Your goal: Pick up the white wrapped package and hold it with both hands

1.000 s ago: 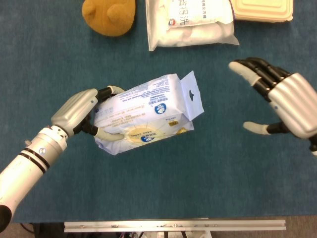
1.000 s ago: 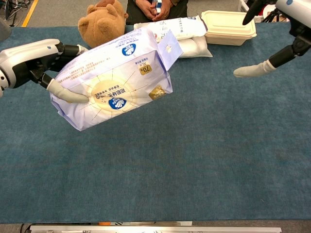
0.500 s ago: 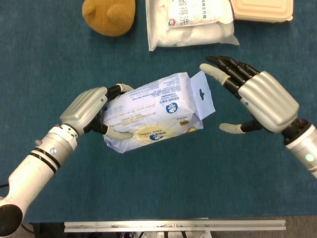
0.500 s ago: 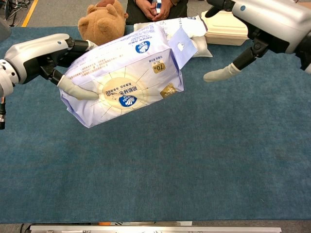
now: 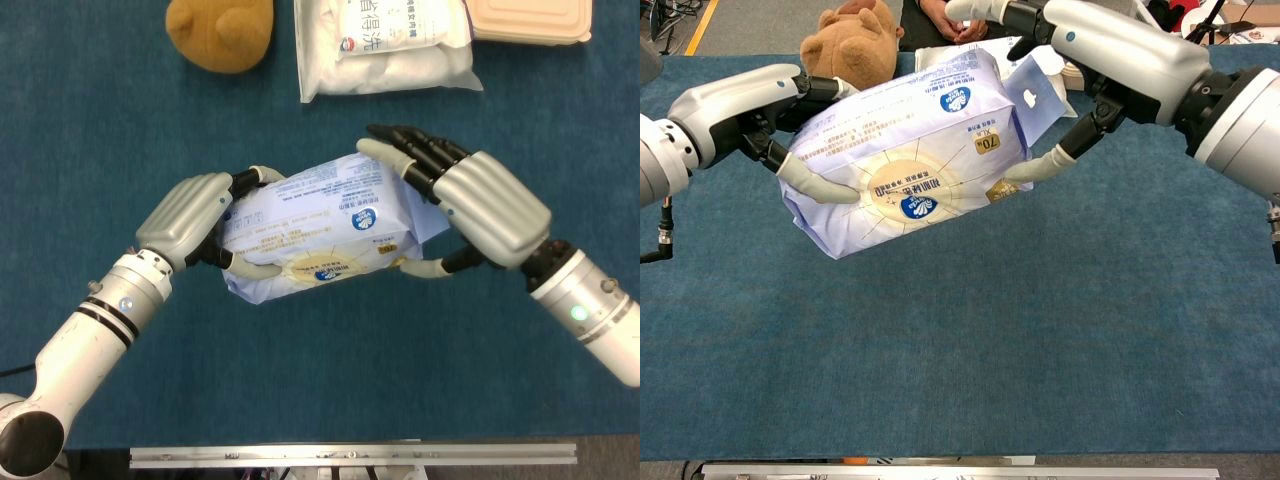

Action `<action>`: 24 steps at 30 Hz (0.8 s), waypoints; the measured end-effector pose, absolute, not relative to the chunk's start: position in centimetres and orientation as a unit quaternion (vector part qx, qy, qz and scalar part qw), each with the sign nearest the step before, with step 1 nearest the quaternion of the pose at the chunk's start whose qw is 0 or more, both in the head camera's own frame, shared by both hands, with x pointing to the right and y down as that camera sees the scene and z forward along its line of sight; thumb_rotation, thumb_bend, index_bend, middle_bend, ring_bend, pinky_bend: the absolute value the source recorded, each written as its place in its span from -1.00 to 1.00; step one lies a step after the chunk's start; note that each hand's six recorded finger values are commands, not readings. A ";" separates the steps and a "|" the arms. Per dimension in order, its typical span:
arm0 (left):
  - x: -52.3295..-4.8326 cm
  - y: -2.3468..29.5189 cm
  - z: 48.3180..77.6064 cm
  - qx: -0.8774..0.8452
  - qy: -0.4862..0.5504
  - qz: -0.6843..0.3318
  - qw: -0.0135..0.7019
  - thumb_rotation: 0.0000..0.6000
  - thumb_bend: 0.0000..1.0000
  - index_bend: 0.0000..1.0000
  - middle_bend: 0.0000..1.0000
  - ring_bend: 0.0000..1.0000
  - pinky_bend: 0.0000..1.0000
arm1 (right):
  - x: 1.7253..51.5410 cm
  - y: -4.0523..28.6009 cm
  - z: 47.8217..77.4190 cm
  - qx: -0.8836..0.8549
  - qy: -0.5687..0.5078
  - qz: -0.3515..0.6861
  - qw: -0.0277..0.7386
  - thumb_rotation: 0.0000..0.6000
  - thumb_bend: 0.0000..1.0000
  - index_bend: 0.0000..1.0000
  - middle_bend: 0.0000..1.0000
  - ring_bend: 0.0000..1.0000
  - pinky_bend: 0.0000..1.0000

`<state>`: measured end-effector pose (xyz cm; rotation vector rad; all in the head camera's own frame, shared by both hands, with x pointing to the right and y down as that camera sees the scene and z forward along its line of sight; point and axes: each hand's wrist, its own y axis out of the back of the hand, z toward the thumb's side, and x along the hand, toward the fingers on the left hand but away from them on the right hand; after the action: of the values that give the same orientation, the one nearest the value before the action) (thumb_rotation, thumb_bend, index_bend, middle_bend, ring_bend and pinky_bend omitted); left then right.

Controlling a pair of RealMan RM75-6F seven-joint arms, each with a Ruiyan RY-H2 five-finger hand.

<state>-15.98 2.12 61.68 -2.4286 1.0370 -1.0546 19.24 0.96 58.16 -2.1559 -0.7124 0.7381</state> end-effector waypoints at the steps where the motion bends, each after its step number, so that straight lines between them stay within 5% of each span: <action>1: -15.9 2.1 61.6 -0.845 0.361 -0.366 0.149 1.00 -0.54 -0.06 -0.16 -0.08 0.33 | 19.1 1.0 58.2 -0.840 -0.276 0.288 0.368 1.00 -1.00 -1.00 -0.96 -1.00 -0.64; 10: -16.0 2.1 60.9 -0.846 0.364 -0.359 0.150 1.00 -0.54 -0.06 -0.17 -0.08 0.33 | 18.8 0.5 59.4 -0.836 -0.274 0.306 0.365 1.00 -1.00 -1.00 -0.95 -1.00 -0.64; 16: -15.7 2.3 60.6 -0.851 0.360 -0.353 0.149 1.00 -0.54 -0.06 -0.17 -0.08 0.33 | 17.8 0.4 59.8 -0.838 -0.270 0.302 0.365 1.00 -0.97 -0.98 -0.77 -0.88 -0.59; 24: -15.6 2.3 60.6 -0.852 0.357 -0.352 0.148 1.00 -0.54 -0.19 -0.19 -0.11 0.33 | 16.6 0.1 59.8 -0.831 -0.282 0.289 0.382 1.00 -0.25 -0.24 -0.31 -0.23 0.09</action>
<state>-15.63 2.28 60.57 -2.4511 1.0275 -1.0110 16.56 0.11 59.78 -2.1215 -0.7208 0.7369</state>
